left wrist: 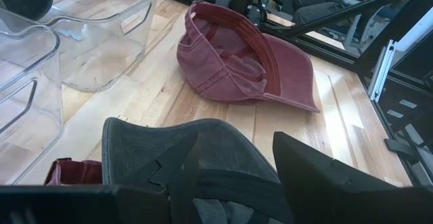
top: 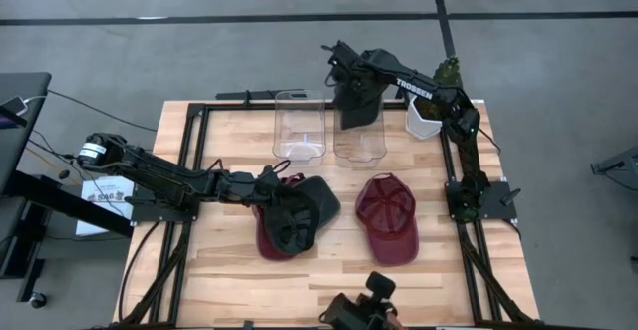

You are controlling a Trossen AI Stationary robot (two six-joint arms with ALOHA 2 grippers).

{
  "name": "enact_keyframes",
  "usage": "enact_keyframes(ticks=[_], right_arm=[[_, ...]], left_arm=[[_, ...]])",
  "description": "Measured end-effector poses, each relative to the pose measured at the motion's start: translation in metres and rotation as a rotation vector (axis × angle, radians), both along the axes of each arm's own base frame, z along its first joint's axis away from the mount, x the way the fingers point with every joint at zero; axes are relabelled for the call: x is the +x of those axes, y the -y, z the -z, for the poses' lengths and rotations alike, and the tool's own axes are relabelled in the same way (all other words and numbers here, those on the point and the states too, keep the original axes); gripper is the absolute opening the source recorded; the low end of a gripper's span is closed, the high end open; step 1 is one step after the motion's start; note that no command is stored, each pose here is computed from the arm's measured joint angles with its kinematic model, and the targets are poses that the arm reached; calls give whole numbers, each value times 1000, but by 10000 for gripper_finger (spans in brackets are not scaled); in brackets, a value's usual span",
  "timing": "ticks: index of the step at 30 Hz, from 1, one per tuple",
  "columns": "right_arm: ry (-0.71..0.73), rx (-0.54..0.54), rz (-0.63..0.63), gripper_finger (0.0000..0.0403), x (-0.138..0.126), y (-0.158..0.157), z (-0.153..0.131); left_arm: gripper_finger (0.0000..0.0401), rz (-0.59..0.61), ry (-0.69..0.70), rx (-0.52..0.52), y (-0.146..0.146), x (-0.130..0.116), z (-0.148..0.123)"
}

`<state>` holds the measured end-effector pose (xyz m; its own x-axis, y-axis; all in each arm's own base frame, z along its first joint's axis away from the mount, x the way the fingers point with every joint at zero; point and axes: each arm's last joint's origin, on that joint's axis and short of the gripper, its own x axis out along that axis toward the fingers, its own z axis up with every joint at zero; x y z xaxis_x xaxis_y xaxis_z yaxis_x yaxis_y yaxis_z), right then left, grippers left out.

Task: Pick & Place hat
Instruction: Put the black cap into the right transparent bin

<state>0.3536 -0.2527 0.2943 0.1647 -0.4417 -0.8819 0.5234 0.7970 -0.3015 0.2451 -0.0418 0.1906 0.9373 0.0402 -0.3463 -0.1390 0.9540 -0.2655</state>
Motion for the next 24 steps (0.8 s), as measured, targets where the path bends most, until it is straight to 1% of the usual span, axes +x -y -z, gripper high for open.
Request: enact_keyframes(ticks=[2, 3, 8, 11, 16, 18, 24], right_arm=[[31, 41, -24, 0, 1, -1, -1], [34, 45, -25, 0, 1, -1, -1], [-2, 4, 1, 0, -3, 4, -1], [0, 5, 10, 0, -6, 7, -1], [69, 100, -31, 0, -6, 9, 1], [106, 148, -58, 0, -4, 7, 1], [230, 239, -148, 0, 4, 3, -1]], left_arm=[[186, 0, 0, 0, 0, 0, 0], [186, 0, 0, 0, 0, 0, 0], [186, 0, 0, 0, 0, 0, 0], [186, 0, 0, 0, 0, 0, 0], [186, -1, 0, 0, 0, 0, 0], [186, -1, 0, 0, 0, 0, 0], [186, -1, 0, 0, 0, 0, 0]])
